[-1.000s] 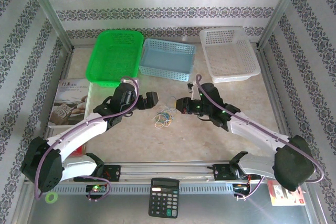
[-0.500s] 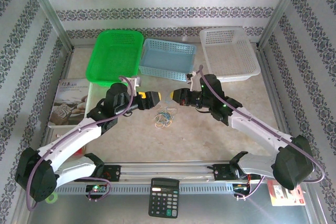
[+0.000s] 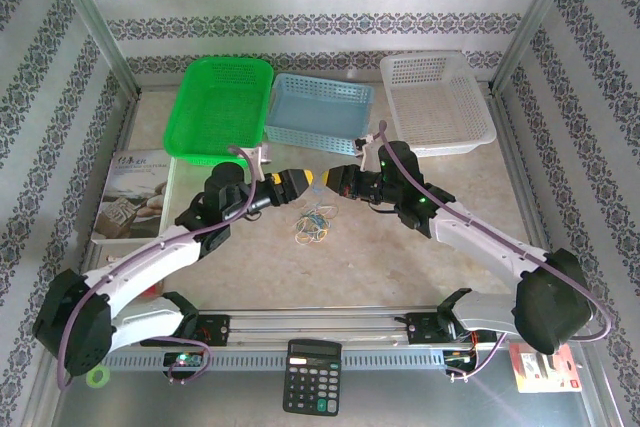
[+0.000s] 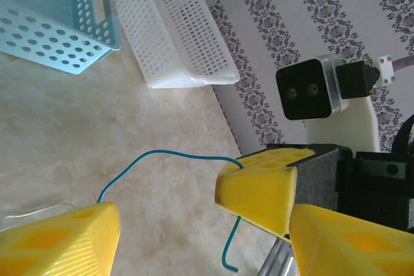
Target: Untangle the cables
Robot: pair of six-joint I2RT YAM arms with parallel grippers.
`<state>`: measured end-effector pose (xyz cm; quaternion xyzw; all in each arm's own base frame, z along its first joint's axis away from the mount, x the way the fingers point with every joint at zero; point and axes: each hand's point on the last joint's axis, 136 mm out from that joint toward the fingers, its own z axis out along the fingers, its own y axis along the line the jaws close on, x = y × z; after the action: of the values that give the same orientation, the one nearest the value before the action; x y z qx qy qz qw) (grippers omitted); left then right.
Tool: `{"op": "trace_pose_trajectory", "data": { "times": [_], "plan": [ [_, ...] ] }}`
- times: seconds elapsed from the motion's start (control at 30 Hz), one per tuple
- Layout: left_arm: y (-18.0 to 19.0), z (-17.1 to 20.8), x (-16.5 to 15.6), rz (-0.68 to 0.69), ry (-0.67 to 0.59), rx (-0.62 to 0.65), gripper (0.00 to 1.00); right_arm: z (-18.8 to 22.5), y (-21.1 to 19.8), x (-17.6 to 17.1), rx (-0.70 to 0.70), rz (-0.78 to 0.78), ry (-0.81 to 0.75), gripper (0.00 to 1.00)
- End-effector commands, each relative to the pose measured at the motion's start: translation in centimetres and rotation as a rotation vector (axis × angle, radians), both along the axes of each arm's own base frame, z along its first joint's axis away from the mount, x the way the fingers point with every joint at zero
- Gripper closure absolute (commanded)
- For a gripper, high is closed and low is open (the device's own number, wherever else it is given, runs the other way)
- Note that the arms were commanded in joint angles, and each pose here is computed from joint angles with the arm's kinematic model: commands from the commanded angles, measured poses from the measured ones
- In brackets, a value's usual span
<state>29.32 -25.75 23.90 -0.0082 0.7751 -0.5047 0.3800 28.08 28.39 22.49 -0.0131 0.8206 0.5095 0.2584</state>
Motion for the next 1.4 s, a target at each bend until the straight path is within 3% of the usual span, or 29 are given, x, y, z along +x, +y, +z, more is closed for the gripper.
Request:
{"op": "trace_pose_trajectory", "data": {
  "times": [0.0,0.27,0.47,0.83,1.17,1.37],
  "plan": [
    [-1.2,1.2,-0.2,-0.029,-0.028,-0.077,0.35,0.3,0.0,0.4,0.03,-0.003,-0.008,1.0],
    [-2.1,0.6,-0.4,-0.05,-0.015,-0.083,0.44,0.1,-0.4,0.3,0.037,-0.013,-0.006,1.0],
    [-2.9,0.3,-0.4,-0.059,-0.015,-0.093,0.59,-0.2,-0.7,0.2,0.041,-0.018,-0.004,1.0],
    [-3.3,-0.3,-0.7,-0.063,-0.011,-0.087,0.59,0.0,-1.3,0.3,0.049,-0.035,-0.008,1.0],
    [-3.8,-0.4,-0.9,-0.073,-0.012,-0.102,0.67,-0.1,-1.4,0.6,0.053,-0.039,-0.006,1.0],
    [-4.1,-0.5,-1.2,-0.077,-0.01,-0.106,0.66,-0.2,-1.5,0.7,0.056,-0.046,-0.006,1.0]
  ]
}}
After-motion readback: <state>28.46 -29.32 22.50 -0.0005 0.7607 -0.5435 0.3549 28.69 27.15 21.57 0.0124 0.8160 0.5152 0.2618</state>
